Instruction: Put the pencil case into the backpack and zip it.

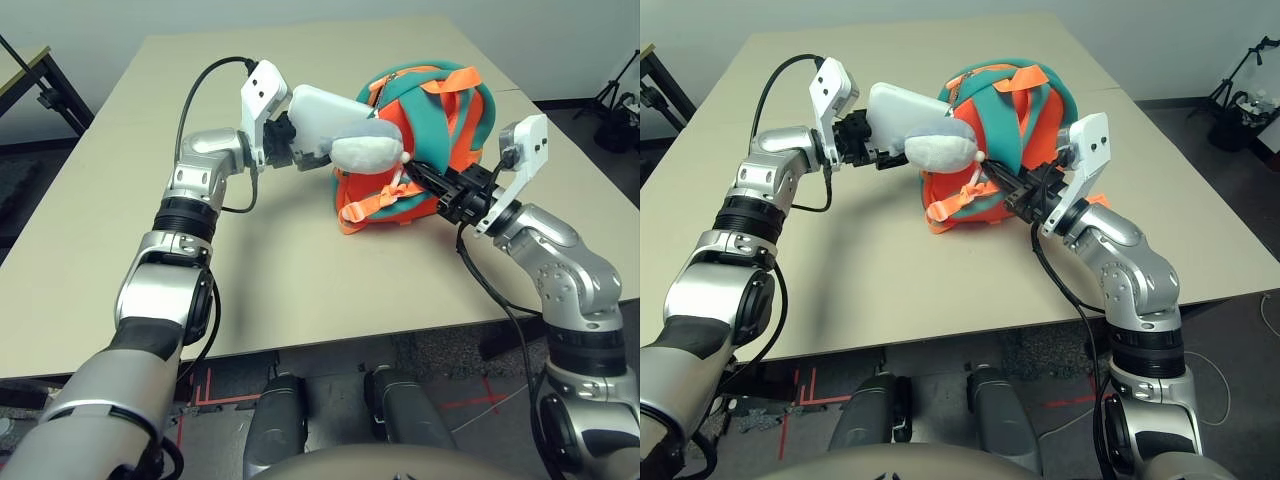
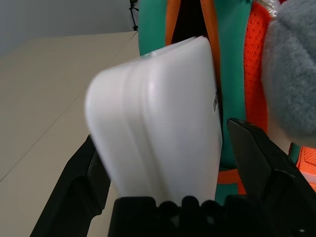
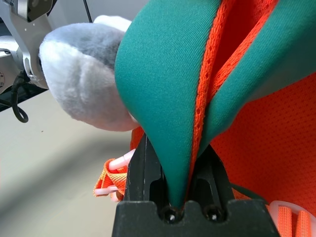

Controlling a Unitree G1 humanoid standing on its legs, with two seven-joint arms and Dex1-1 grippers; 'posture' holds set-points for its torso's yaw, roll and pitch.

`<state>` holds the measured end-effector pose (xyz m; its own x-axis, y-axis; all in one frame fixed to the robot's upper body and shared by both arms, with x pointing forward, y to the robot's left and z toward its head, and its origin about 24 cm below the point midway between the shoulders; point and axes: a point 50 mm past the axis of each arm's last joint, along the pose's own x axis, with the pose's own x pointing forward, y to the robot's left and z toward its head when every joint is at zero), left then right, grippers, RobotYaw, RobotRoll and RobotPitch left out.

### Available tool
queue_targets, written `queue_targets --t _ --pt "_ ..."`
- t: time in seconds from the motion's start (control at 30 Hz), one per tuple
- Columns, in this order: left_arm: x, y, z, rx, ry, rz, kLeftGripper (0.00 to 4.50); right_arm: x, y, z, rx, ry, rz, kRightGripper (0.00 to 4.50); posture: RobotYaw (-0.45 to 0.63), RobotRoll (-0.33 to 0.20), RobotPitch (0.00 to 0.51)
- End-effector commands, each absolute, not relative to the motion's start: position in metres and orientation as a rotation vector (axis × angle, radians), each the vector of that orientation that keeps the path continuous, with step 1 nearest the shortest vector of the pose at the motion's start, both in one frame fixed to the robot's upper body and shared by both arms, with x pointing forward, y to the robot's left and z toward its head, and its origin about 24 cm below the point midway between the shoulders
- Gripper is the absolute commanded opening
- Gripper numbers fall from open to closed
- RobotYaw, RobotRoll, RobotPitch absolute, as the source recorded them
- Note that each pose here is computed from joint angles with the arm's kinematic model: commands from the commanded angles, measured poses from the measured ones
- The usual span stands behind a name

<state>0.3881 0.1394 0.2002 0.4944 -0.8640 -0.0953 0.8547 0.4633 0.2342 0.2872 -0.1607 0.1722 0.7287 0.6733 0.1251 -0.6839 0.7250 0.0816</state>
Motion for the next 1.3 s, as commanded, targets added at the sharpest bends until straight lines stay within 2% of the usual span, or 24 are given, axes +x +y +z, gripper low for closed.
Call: queue_targets --t 0.03,0.67,1.0,1.07,1.13,1.3 --pt "0.389 0.142 0.205 0.257 -0.048 -1.032 4.50 0.286 -0.158 0.176 0.112 -0.115 0.769 0.28 -0.16 0.000 0.076" --pt "0.390 0.154 0.228 0.274 -0.132 -0.955 4.50 0.287 -0.155 0.176 0.113 -0.116 0.772 0.28 -0.17 0.000 0.082" --pt "0.387 0.158 0.222 0.263 -0.111 -0.950 4.50 0.287 -0.153 0.174 0.110 -0.114 0.782 0.28 -0.15 0.000 0.087" --pt "0.386 0.158 0.222 0.253 -0.113 -0.952 4.12 0.288 -0.152 0.174 0.110 -0.114 0.783 0.28 -0.15 0.000 0.087" --pt "0.385 0.157 0.221 0.235 -0.108 -0.965 3.54 0.288 -0.152 0.174 0.109 -0.114 0.784 0.28 -0.15 0.000 0.087" --pt "0.382 0.154 0.215 0.214 -0.092 -0.982 1.48 0.287 -0.151 0.174 0.109 -0.114 0.787 0.28 -0.16 0.000 0.090"
